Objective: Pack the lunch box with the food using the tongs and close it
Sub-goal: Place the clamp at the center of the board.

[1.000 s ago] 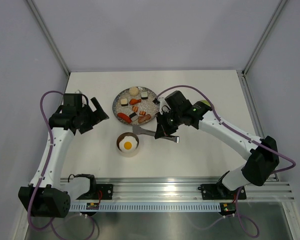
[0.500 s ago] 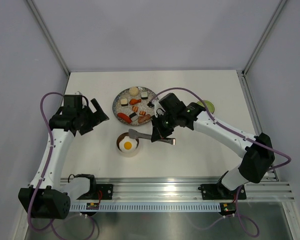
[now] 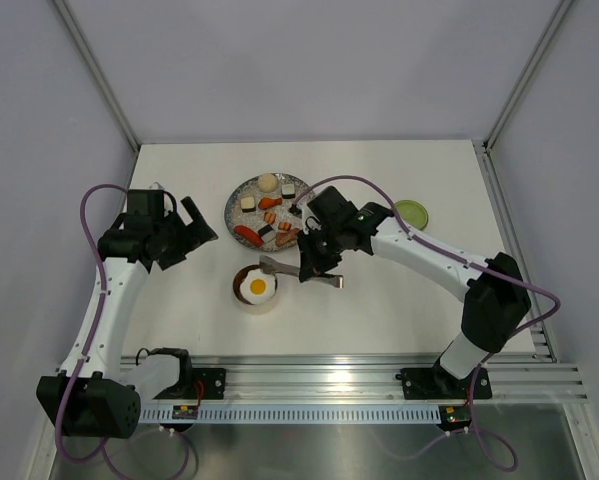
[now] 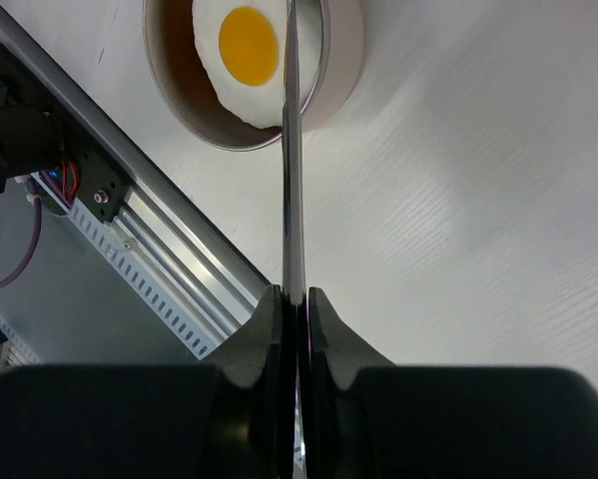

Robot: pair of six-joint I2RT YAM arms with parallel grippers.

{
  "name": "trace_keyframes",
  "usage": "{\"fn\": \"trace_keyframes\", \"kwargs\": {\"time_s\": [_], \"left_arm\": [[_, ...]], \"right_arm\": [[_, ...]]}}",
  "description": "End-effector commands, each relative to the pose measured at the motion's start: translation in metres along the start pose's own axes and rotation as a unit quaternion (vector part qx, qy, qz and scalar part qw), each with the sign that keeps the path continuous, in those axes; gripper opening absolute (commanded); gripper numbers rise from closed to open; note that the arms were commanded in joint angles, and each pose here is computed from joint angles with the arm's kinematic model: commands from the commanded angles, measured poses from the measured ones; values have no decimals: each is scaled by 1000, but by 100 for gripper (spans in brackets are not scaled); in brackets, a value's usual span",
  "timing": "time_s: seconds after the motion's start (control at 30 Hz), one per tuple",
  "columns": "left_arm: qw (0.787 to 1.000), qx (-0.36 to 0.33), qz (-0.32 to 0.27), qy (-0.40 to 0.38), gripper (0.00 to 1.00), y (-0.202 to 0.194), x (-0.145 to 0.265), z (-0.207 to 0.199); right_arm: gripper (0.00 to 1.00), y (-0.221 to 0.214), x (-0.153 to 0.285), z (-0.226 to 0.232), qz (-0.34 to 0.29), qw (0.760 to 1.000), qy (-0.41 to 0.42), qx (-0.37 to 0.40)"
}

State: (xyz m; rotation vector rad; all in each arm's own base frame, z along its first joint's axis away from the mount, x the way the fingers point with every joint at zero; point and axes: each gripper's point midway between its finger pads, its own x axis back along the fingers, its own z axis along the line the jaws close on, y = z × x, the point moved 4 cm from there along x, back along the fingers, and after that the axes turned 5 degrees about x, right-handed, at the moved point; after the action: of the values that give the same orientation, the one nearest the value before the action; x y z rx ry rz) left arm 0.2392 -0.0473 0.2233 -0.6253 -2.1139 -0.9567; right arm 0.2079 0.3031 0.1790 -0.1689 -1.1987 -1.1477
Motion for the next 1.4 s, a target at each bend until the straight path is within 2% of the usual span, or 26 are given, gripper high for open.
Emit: {"fn": "trace_keyframes", "kwargs": {"time_s": [0.0,0.23,0.37,0.6,0.67,0.8,1.0,1.27,1.33,1.37], "left_arm": [[1000,0,-15,-18,99,6,0,-6],[1000,0,-12,-20,99,6,-1,-6],[1000,0,-8,-23,99,5,-3,-7],[1000,-1,-8,-23,99,6,-3,-8],[1000,-2,-8,-23,99,6,-4,-7],[1000,-3,-6,-23,99,4,-5,-7],[1000,-2,-3,-22,99,3,-7,-5],[1000,-2,-4,-24,99,1,-5,-4],[1000,-3,-3,-26,99,0,-6,-4],[1000,-3,-1,-24,99,-1,-7,-3]], "right_arm": [[0,30,43,18,-78,996,-6,30],[0,52,91,2,-173,980,-99,16],[0,53,107,-50,-197,966,-160,-53],[0,22,106,-132,-189,924,-301,-141],[0,9,98,-144,-179,917,-323,-153],[0,-3,93,-165,-197,893,-368,-165],[0,-15,67,-180,-231,888,-364,-159],[1,-14,38,-195,-216,891,-364,-162],[8,-14,33,-196,-212,894,-361,-162],[20,-11,31,-198,-209,894,-361,-163]]}}
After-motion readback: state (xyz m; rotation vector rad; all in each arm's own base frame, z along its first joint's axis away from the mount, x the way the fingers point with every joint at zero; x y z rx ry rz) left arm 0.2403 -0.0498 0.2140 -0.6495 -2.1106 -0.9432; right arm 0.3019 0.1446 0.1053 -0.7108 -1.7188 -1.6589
